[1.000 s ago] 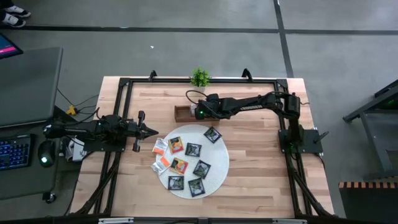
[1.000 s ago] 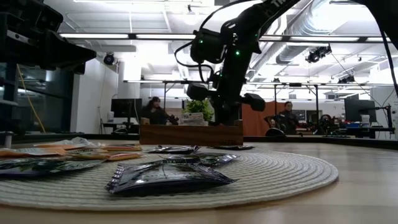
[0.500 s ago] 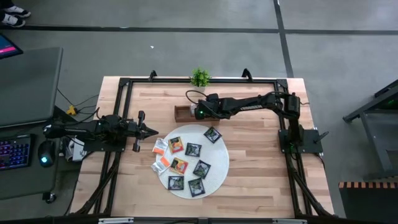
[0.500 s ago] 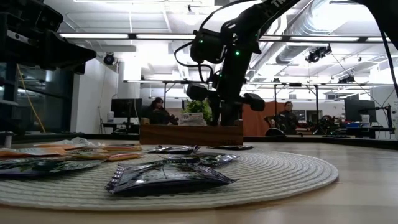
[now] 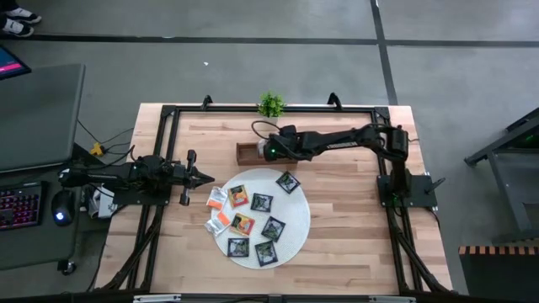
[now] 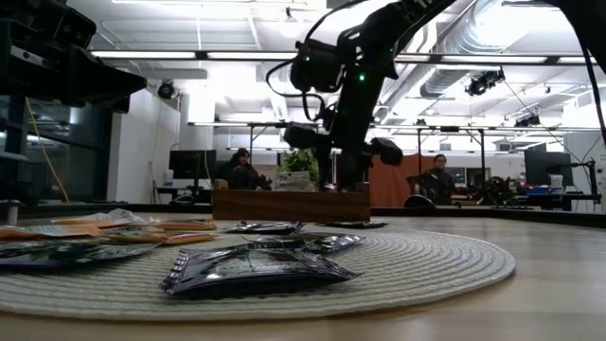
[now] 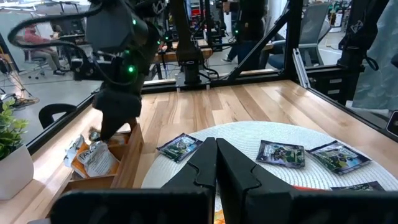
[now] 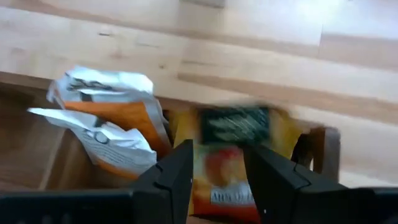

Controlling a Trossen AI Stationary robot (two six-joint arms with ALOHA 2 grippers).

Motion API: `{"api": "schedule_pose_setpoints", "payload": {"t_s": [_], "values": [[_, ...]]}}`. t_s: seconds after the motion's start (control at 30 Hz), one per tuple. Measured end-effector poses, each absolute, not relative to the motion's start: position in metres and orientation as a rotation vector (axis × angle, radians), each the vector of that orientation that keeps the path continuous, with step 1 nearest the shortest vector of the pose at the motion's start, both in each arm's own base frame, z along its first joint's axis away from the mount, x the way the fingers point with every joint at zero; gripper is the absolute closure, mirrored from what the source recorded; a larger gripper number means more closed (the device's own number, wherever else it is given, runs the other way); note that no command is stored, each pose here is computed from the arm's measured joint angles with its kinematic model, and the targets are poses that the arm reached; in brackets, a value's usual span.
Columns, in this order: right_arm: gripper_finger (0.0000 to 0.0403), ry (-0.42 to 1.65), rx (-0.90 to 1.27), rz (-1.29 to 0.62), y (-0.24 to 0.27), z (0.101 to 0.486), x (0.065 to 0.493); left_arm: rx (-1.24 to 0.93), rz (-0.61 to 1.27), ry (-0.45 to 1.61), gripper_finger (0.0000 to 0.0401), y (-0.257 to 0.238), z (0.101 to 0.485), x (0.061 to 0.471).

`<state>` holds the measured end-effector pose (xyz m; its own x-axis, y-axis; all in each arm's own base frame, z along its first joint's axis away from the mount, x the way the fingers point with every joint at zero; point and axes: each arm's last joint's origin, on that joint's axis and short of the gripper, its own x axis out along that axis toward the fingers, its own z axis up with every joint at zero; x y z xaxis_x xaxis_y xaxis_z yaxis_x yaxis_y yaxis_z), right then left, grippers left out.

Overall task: Pick & Place Tea
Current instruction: Put the yellow tea bag into the right section of the wooden organizer, then put the dark purple tea bag into the left section of the wooden organizer

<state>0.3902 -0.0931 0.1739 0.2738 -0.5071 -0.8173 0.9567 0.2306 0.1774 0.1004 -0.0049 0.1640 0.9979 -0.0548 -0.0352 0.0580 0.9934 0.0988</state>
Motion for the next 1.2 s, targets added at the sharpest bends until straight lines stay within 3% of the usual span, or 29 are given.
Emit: {"api": "schedule_pose_setpoints", "payload": {"t_s": [1.2], "values": [[0.0265,0.702,0.642,-1.034,-0.078,0.223,0.375,0.1,-0.056,0.033,0.04,-0.005,0.164,0.1]]}}
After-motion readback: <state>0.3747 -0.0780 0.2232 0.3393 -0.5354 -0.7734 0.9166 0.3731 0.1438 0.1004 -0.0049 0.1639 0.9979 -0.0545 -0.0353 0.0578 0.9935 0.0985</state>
